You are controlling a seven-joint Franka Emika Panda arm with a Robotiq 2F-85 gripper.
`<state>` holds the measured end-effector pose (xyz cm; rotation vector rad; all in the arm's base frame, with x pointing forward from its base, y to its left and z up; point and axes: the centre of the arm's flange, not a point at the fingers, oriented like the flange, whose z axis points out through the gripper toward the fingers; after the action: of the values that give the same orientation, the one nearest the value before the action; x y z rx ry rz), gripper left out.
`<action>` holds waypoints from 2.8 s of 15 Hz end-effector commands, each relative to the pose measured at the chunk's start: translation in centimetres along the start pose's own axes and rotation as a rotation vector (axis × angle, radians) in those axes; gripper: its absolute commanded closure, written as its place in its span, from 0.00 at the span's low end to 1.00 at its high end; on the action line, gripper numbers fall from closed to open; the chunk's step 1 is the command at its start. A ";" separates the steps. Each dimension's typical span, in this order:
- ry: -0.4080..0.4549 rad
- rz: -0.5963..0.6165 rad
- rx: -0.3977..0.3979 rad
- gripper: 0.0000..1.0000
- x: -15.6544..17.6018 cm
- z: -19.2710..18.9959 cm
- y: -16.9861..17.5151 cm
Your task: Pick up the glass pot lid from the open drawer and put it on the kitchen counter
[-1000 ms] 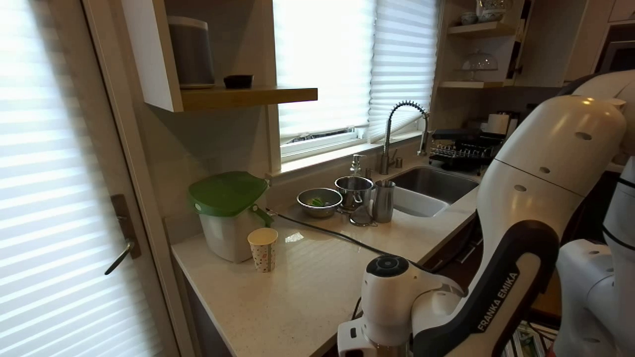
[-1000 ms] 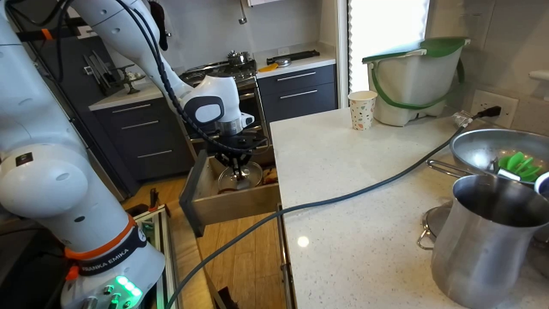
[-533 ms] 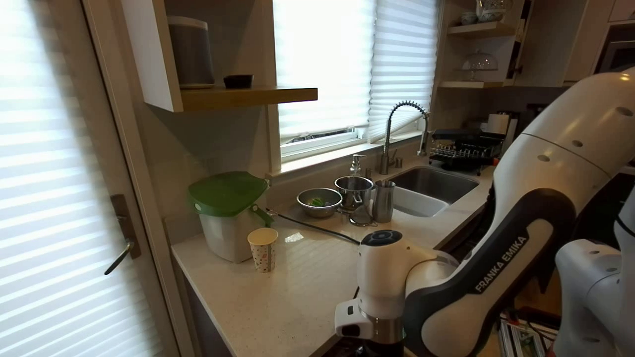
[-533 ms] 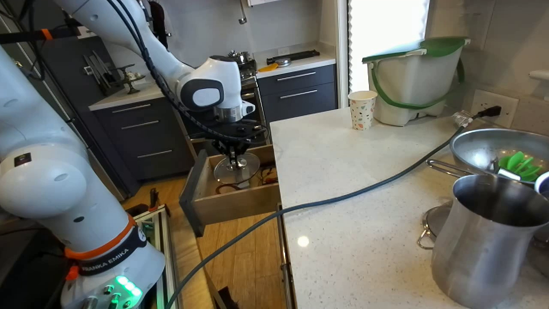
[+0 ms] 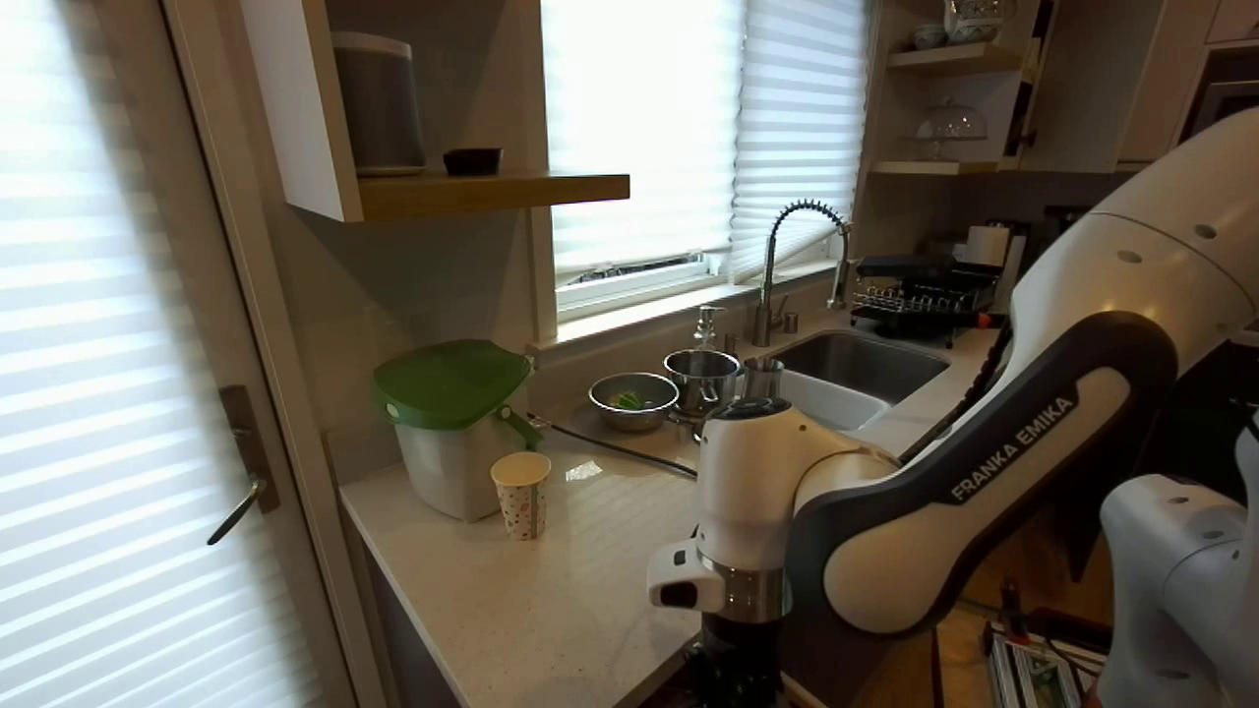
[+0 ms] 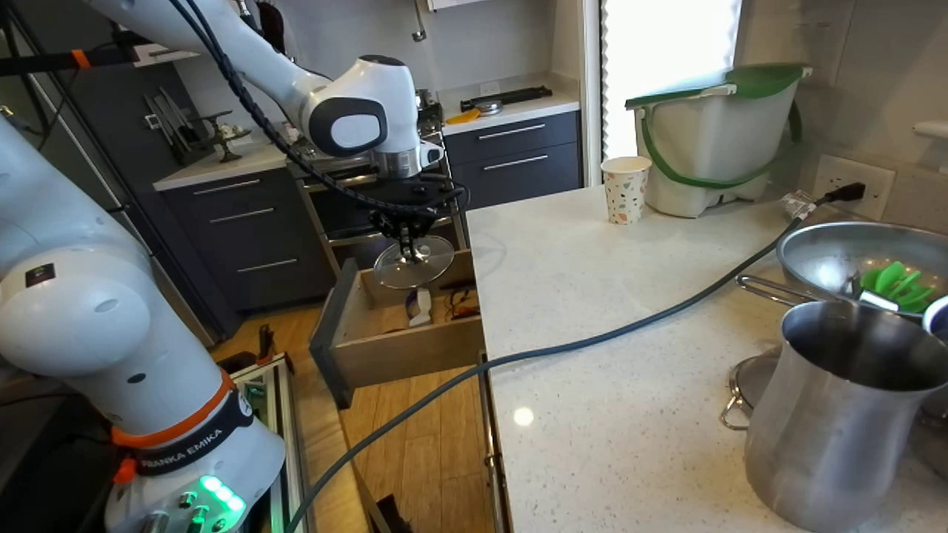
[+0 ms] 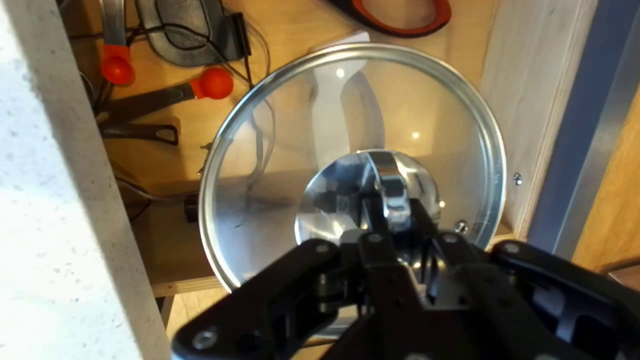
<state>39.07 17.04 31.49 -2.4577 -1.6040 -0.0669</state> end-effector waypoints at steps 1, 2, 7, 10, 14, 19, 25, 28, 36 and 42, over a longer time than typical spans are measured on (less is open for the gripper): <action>-0.031 -0.002 0.014 0.96 0.0 -4.7 -1.2; -0.045 0.009 0.026 0.96 -0.1 -5.8 -1.6; -0.099 0.076 -0.019 0.96 -1.6 -11.0 -0.8; -0.095 0.170 -0.124 0.96 -3.5 -13.1 2.6; -0.059 0.285 -0.172 0.96 -6.7 -14.3 7.3; 0.032 0.414 -0.196 0.96 -9.8 -13.2 12.1; 0.143 0.571 -0.176 0.96 -12.1 -10.1 15.9; 0.179 0.633 -0.152 0.96 -12.4 -8.8 16.9; 0.240 0.682 -0.147 0.39 -11.9 -9.7 17.6; 0.152 0.659 -0.245 0.00 -9.4 -14.4 12.9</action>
<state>50.72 -0.64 39.45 -2.8828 -0.7032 -0.3768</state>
